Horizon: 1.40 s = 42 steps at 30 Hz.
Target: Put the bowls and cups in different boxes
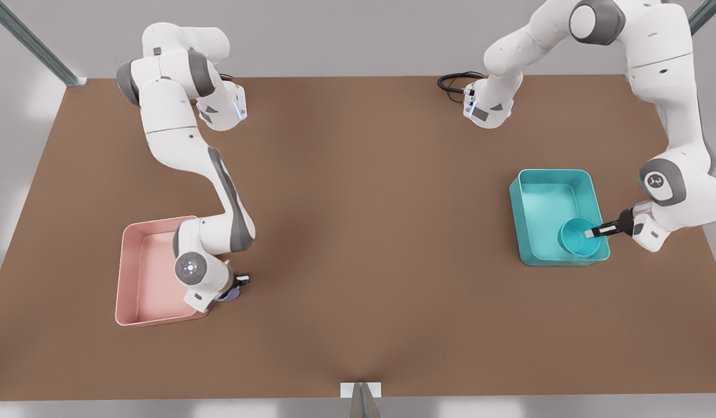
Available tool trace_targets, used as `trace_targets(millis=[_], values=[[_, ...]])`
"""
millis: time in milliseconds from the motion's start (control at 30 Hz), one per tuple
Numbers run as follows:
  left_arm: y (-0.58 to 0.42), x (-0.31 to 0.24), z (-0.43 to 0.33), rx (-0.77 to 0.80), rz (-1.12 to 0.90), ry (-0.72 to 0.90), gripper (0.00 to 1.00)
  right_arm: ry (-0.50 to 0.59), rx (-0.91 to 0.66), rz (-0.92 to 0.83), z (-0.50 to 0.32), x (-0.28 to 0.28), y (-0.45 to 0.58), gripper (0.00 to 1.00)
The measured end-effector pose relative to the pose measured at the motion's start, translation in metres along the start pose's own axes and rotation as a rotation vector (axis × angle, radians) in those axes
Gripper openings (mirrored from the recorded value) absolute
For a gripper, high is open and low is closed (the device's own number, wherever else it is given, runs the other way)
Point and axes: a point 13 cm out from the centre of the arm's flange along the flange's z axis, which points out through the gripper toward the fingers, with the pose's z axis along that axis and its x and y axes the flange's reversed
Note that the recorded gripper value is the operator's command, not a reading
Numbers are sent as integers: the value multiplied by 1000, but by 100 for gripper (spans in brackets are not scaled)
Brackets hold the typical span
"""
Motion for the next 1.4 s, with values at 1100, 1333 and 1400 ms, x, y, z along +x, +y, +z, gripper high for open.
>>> trace_targets(millis=[1100, 1333, 1400], values=[[-138, -35, -132, -260, 613, -189, 100, 172, -7, 108, 3, 80, -174, 100], [-318, 33, -182, -333, 664, -87, 100, 142, 40, 100, 3, 70, -184, 100], [-310, 43, -179, -332, 600, -44, 100, 133, 32, 100, -1, 68, -181, 100]])
